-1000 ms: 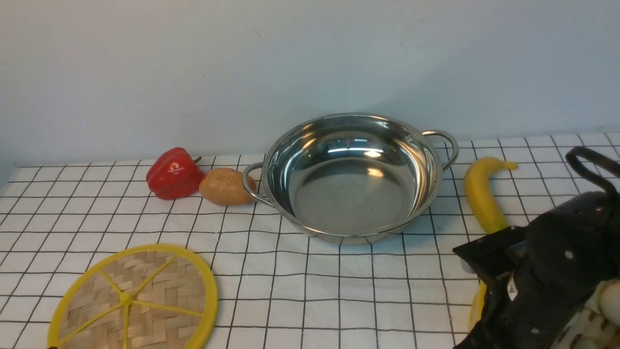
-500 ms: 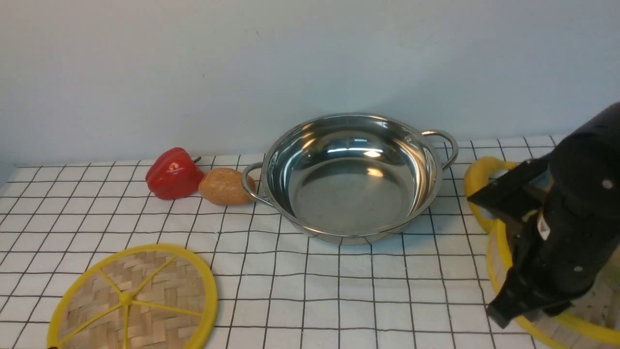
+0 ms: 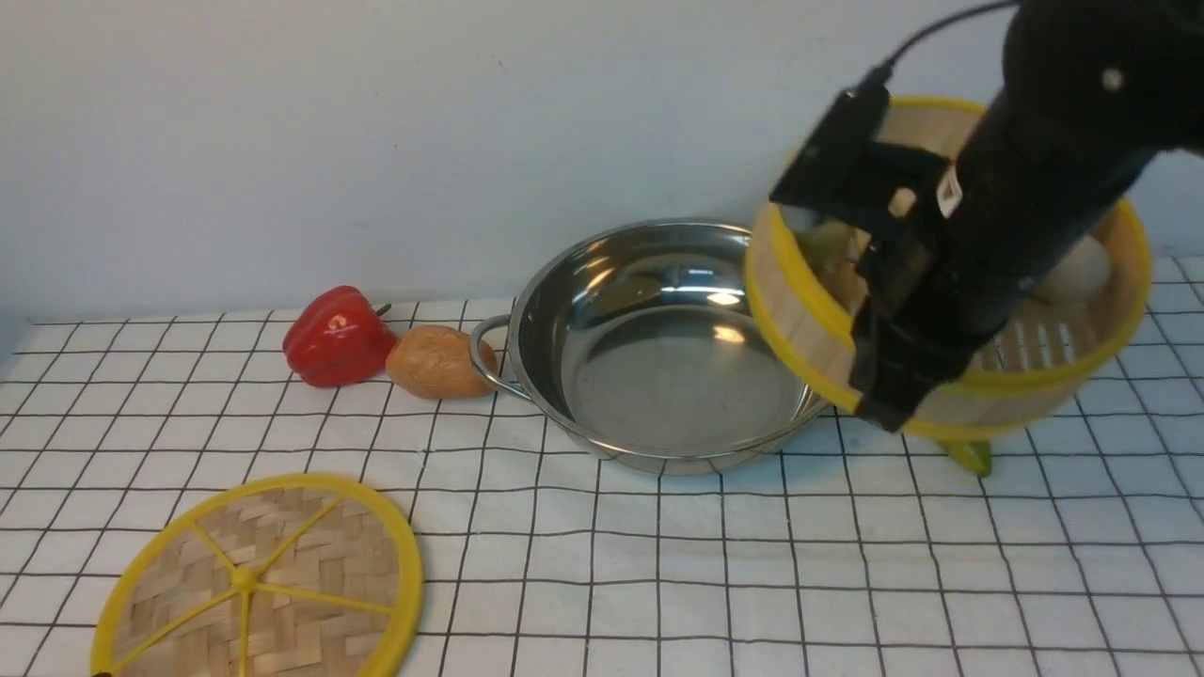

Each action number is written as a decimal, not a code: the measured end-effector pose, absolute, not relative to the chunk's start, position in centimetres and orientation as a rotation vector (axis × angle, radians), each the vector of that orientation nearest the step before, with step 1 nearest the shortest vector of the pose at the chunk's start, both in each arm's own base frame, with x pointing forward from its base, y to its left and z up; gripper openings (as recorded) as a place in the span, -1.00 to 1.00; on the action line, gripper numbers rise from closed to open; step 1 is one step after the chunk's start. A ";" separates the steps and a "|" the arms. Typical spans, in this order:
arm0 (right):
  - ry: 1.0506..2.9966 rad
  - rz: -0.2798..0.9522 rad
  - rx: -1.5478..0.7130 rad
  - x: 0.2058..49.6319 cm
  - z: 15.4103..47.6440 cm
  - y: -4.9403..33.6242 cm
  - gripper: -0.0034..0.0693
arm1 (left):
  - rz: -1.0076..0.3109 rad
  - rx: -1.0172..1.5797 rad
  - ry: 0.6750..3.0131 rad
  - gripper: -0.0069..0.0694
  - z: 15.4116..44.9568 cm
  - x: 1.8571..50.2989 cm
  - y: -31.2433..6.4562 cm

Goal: Place the steamer in the pot on the white tablecloth, and put the lid on the steamer.
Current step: 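Place the bamboo steamer basket of food into the steel pot with the right gripper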

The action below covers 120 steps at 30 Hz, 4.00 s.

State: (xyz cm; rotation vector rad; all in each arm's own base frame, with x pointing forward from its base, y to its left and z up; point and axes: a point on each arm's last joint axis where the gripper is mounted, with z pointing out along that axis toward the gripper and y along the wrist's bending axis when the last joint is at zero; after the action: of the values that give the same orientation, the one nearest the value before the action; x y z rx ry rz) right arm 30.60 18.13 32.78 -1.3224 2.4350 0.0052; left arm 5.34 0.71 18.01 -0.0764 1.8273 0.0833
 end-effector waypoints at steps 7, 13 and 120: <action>2.215 0.037 -1.608 34.9 31.6 21.5 -0.75 | 0.083 -0.076 1.827 0.70 18.0 5.3 0.7; 2.163 0.015 -1.872 37.5 25.9 23.0 -0.75 | 0.083 -0.076 1.827 0.70 18.0 5.3 0.7; 2.072 -0.183 -1.880 40.0 21.0 25.2 0.76 | 0.084 -0.076 1.827 0.70 18.0 5.3 0.7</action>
State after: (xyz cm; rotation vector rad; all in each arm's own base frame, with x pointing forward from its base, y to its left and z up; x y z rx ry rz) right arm 40.05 25.16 21.00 -1.8799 2.0716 -0.1829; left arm 5.34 0.71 18.01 -0.0756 1.8273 0.0840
